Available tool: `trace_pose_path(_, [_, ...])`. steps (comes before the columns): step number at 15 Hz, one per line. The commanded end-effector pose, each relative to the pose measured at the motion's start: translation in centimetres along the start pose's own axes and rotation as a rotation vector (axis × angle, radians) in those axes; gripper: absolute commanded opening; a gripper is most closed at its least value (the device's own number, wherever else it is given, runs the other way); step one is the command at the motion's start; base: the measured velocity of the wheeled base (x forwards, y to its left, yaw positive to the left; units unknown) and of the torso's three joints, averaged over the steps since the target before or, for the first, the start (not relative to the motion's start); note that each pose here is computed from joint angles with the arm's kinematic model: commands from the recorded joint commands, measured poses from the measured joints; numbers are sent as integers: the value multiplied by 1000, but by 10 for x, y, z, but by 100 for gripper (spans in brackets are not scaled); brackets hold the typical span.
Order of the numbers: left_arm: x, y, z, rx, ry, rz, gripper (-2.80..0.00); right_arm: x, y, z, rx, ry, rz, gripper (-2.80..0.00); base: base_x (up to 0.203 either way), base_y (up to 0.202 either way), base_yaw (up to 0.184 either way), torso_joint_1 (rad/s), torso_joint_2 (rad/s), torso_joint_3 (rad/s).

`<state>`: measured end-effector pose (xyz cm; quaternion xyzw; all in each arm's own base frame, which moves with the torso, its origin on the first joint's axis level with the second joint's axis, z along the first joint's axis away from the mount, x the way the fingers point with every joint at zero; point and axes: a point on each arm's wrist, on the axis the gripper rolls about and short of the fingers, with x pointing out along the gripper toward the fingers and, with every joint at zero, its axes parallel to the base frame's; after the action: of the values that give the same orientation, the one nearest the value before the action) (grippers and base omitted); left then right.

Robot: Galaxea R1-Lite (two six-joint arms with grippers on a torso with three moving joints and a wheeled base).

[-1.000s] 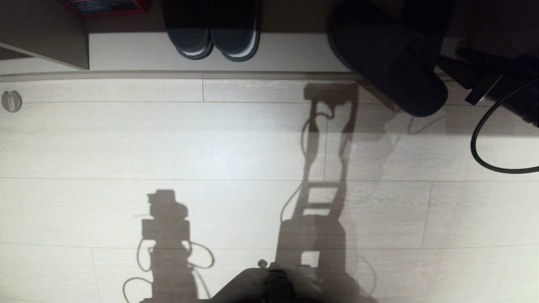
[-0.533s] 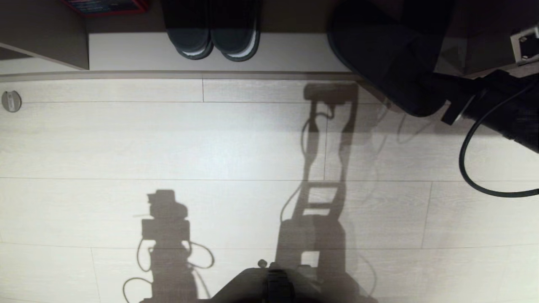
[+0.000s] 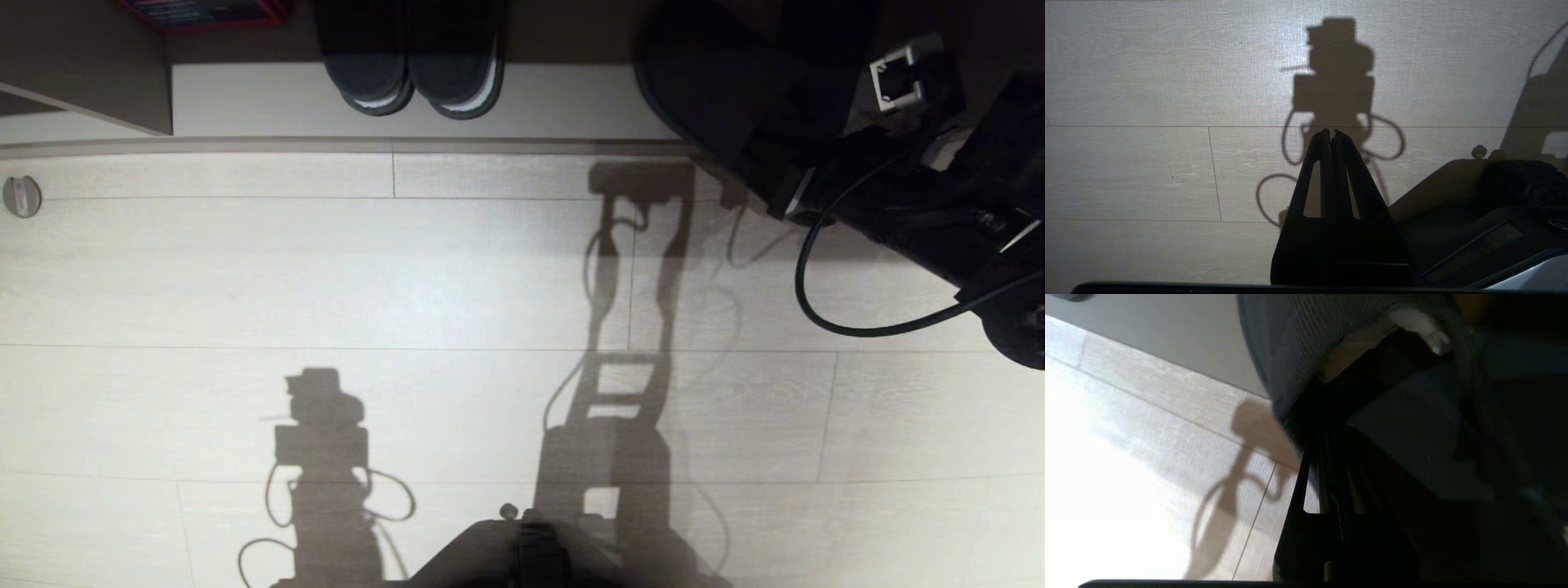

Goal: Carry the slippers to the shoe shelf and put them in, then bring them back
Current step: Place the slippers into the shoe cabinet

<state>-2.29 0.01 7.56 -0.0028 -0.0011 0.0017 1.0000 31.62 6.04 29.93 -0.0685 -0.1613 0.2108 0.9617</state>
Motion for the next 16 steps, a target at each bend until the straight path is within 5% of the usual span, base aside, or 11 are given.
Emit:
trace_pose_path(1, [0, 0, 0, -1, -1, 0, -280, 15, 1, -9, 6, 2, 0, -280, 0, 0, 0, 0, 0, 0])
trace_pose_path(11, [0, 0, 0, 3, -2, 2, -280, 54, 12, 12, 128, -108, -141, -280, 0, 0, 0, 0, 0, 0])
trace_pose_path(16, [0, 0, 0, 3, -1, 1, -280, 77, 10, 29, 177, -167, -345, -280, 0, 0, 0, 0, 0, 0])
